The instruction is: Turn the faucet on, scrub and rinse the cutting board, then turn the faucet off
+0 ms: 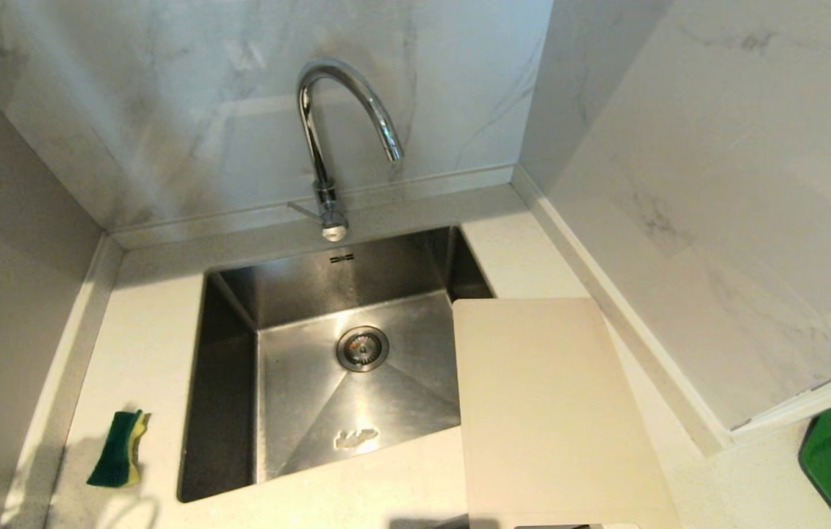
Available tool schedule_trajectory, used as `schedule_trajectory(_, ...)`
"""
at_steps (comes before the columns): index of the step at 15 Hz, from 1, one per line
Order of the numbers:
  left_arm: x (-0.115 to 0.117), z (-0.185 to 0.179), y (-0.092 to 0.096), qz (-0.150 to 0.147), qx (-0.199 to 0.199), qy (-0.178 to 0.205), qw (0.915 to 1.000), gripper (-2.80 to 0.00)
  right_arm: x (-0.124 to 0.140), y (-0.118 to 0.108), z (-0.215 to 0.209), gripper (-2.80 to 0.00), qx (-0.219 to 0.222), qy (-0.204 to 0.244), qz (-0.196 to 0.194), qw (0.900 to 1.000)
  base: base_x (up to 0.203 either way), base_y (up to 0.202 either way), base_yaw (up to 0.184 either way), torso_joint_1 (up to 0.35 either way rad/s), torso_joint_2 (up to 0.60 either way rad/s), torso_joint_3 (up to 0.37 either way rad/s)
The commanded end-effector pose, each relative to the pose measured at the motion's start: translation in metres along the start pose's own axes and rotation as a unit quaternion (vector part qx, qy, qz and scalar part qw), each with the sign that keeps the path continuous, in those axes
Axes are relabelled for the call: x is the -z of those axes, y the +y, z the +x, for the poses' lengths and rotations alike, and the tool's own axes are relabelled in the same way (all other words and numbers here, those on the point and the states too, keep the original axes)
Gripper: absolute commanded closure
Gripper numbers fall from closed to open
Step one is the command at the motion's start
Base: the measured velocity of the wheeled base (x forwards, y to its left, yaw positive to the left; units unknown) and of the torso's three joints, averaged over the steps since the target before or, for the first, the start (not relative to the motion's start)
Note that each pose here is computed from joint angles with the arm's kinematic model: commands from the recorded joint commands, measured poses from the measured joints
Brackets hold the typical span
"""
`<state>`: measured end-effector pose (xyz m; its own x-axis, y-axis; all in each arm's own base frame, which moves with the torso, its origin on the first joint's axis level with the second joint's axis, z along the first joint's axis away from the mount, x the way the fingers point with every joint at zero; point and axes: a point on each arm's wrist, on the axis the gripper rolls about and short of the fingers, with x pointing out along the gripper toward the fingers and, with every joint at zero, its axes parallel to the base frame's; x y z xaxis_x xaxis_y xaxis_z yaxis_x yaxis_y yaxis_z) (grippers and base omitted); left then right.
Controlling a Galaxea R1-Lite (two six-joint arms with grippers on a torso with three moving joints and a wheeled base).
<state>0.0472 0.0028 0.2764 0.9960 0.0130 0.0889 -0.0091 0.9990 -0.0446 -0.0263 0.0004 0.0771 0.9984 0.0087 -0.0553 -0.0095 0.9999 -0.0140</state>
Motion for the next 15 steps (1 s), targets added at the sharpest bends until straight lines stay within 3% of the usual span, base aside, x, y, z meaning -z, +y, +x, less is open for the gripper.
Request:
schedule_trajectory(1,0.014,-0.027,-0.002,0.000,0.001,-0.023,0.9997,0.00,0.000,0.000,0.000,0.00,0.000,-0.001,0.000,1.000,0.000,0.000,0.000,0.000,0.00,0.000)
schedule_trajectory(7,0.056,-0.059,-0.002,0.000,-0.002,-0.033,0.9995,0.00,0.000,0.000,0.000,0.00,0.000,0.000,0.000,1.000,0.000,0.000,0.000,0.000,0.00,0.000)
schedule_trajectory(12,0.094,-0.070,-0.001,-0.001,0.001,-0.015,0.9999,0.00,0.000,0.000,0.000,0.00,0.000,0.000,0.000,1.000,0.000,0.000,0.000,0.000,0.00,0.000)
schedule_trajectory(15,0.105,-0.068,-0.001,-0.012,0.003,-0.001,0.9999,0.00,0.000,0.000,0.000,0.00,0.000,0.000,0.000,1.000,0.000,0.000,0.000,0.000,0.00,0.000)
